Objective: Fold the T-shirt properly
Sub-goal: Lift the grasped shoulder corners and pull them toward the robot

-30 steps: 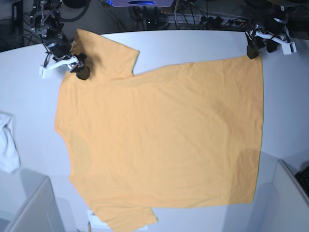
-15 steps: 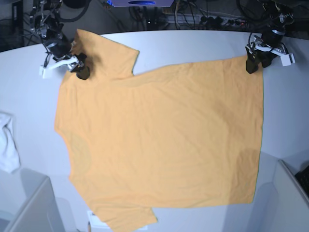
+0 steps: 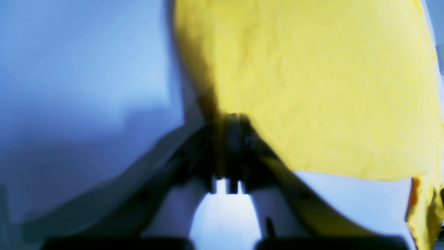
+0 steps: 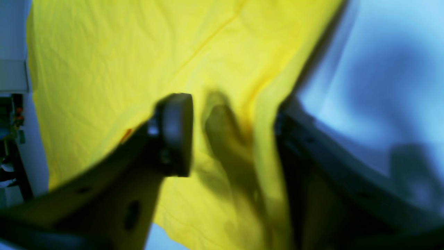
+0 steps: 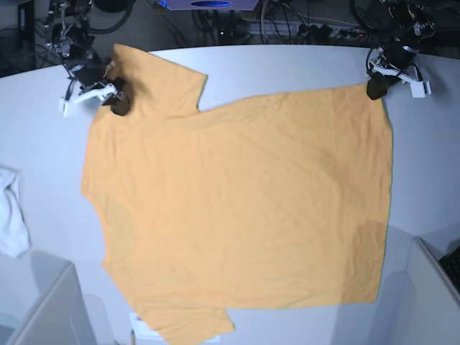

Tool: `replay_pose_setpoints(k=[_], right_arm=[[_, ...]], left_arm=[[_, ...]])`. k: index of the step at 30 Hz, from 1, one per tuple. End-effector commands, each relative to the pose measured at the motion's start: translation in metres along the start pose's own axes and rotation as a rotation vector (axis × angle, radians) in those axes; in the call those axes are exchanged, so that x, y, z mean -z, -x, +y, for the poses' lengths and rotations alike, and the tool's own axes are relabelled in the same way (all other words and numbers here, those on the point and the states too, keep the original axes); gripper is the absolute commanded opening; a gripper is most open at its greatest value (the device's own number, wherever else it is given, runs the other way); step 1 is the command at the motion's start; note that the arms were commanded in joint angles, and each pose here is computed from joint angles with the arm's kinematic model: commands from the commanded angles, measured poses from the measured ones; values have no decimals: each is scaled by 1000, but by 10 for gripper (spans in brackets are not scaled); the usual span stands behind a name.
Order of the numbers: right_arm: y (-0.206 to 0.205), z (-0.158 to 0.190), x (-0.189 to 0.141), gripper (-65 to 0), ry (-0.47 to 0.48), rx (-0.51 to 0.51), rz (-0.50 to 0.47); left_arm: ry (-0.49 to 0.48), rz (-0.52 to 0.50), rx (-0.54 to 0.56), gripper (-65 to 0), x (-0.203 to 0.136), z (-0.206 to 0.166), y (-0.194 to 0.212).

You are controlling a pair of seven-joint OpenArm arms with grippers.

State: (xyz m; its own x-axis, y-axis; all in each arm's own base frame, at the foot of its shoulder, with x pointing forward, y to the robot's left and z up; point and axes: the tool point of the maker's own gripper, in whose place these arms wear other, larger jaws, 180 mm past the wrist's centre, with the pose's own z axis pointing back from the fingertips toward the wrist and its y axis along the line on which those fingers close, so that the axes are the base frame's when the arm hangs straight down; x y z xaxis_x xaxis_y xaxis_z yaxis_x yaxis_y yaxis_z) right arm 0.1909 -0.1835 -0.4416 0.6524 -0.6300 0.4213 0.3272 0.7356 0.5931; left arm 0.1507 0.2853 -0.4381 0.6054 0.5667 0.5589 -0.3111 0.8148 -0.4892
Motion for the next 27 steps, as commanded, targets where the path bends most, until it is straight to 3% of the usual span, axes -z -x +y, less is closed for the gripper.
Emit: replay_pose_setpoints(k=[1, 3, 4, 11, 20, 27], right_arm=[[5, -6, -1, -515, 30, -8, 35], [5, -6, -1, -627, 30, -8, 35], [5, -6, -1, -650, 30, -8, 35], [8, -2, -8, -650, 23, -16, 41], [22, 12, -39, -650, 7, -55, 47], [-2, 53, -48, -650, -79, -123, -26]], left_arm=[[-50, 96, 28, -650, -3, 10, 17], [-48, 94, 31, -650, -3, 9, 16], [-49, 94, 34, -650, -3, 10, 15], [-77, 98, 122, -650, -22, 16, 3], [-120, 27, 220, -650, -48, 16, -33], [-91, 25, 318, -650, -57, -7, -41]])
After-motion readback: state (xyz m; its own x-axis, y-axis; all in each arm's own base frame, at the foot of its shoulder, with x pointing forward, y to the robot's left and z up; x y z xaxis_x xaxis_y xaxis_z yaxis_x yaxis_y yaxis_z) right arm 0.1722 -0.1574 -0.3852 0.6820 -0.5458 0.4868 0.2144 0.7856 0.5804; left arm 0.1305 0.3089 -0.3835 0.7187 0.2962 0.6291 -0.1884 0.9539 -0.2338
